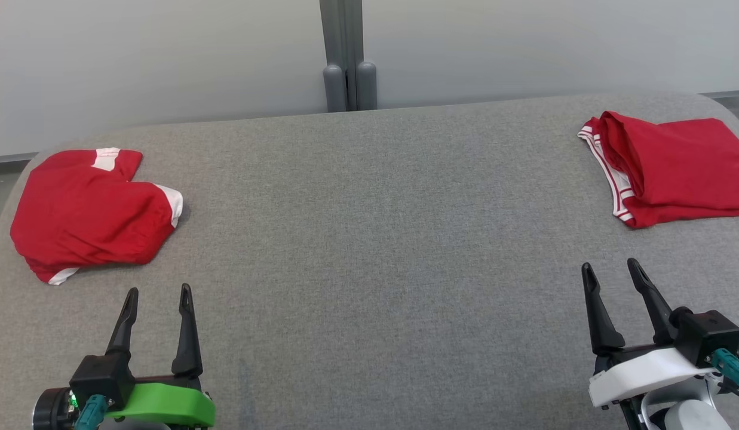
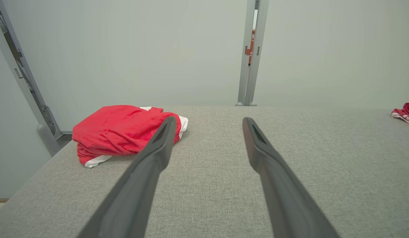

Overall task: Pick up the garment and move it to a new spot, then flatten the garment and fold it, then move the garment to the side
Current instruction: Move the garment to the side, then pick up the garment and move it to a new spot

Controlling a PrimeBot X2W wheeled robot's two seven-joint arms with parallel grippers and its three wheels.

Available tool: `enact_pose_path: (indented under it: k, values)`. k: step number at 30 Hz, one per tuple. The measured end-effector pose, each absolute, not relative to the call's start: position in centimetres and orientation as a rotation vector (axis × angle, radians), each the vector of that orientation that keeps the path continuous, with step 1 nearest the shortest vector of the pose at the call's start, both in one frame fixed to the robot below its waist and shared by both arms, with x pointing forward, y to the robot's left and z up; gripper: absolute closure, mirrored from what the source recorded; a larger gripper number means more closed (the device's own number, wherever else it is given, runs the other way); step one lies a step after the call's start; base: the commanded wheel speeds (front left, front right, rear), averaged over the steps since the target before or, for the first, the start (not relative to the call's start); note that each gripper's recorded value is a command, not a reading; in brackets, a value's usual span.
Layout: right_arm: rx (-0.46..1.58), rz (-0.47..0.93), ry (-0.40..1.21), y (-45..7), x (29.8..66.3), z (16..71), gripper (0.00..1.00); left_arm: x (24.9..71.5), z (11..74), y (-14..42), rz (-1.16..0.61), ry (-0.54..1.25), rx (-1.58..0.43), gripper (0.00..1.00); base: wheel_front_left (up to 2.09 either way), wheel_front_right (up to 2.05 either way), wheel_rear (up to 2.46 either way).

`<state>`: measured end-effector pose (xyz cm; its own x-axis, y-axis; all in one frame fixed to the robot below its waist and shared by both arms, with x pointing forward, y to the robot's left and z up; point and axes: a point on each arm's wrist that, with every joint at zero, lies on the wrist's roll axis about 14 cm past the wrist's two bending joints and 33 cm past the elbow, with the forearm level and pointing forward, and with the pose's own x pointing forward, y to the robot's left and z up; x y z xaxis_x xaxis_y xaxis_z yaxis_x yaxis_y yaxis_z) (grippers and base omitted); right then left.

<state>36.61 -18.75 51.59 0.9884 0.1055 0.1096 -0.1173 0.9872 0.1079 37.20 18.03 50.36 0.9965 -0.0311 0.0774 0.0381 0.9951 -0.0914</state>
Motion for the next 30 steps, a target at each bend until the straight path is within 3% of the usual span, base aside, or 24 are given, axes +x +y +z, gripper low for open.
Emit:
enact_pose_path:
  k: [30]
  values:
    - [0.113, 0.117, -0.101, -18.0, 36.1, 51.4, 0.00, 36.2, 50.2, 19.3, -0.005, -0.073, -0.103, 0.00, 0.00, 0.00, 0.00]
